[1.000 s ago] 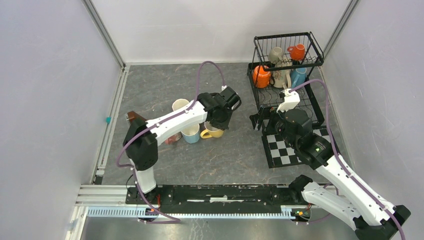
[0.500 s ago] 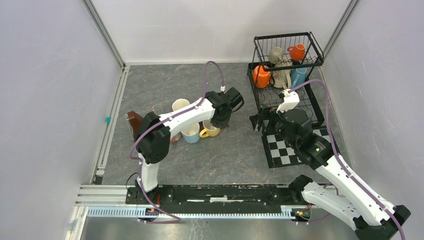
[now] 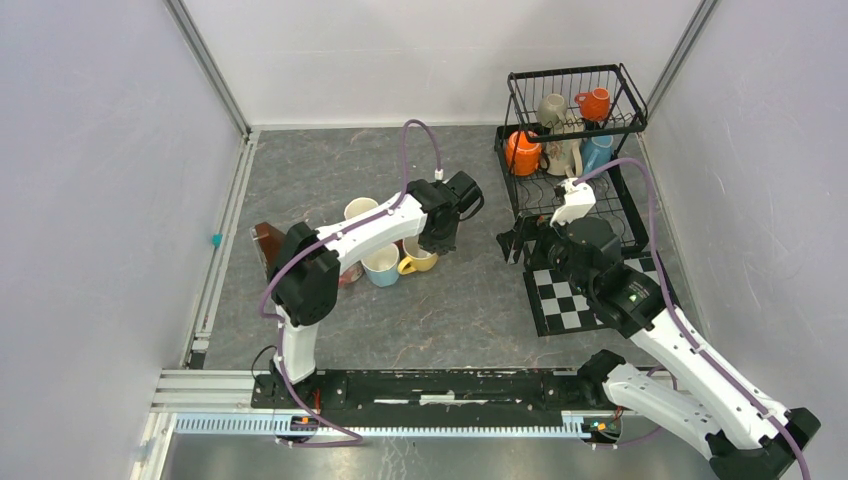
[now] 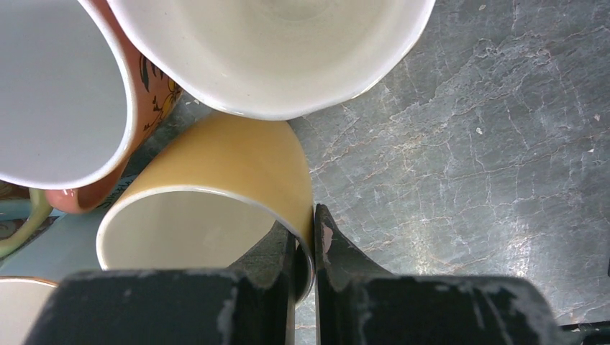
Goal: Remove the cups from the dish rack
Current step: Place the cup at the center of the board.
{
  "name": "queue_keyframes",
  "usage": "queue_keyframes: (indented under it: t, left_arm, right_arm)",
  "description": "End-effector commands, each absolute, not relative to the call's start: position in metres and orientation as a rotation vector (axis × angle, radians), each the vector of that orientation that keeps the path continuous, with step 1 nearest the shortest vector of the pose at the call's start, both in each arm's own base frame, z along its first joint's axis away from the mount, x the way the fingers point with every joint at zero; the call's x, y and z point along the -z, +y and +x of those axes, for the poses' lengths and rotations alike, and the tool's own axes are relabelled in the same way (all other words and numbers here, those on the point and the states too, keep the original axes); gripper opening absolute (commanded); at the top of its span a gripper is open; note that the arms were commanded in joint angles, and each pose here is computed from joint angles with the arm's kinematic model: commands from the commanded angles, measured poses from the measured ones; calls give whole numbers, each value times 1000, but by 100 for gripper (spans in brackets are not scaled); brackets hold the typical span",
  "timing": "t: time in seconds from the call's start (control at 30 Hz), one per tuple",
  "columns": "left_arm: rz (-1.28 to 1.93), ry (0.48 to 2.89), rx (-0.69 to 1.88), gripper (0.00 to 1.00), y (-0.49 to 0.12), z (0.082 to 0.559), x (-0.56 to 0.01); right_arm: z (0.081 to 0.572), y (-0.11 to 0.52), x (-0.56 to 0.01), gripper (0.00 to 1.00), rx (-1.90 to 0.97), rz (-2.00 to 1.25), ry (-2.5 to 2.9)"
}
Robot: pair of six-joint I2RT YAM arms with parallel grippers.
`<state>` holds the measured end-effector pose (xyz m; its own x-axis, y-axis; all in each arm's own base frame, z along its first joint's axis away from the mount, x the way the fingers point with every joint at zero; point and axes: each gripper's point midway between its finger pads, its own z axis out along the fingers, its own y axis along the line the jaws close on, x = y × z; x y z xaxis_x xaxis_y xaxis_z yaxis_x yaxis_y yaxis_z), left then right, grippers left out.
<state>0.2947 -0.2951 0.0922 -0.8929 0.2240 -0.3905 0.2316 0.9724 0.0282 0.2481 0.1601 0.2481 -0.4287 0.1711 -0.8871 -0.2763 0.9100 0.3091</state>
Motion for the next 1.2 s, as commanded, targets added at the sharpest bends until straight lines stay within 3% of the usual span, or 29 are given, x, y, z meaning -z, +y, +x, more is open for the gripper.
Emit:
queue_keyframes:
  t: [0.0,0.2,0.6,1.0,1.17]
  left_arm:
    - [258,2686,33,10,-296,305,-97]
    - [269,2696,36,12,-296,304,-91]
    - [294,2681,56,29,-296,303,-95]
    - [324,2583,271,63,-314,301,-157]
    - [323,2513,360,85,-313,297,-189]
  right_arm:
    - [251,164,-263,98,-521,-82,1910]
    - [252,165,-263,98,-525,-84,1913]
    - [254,170,-264,98,-537,-98,1915]
    - [258,173,-274,98,-540,-110,1906]
    - [259,171,-279,98,-523,-104,1900]
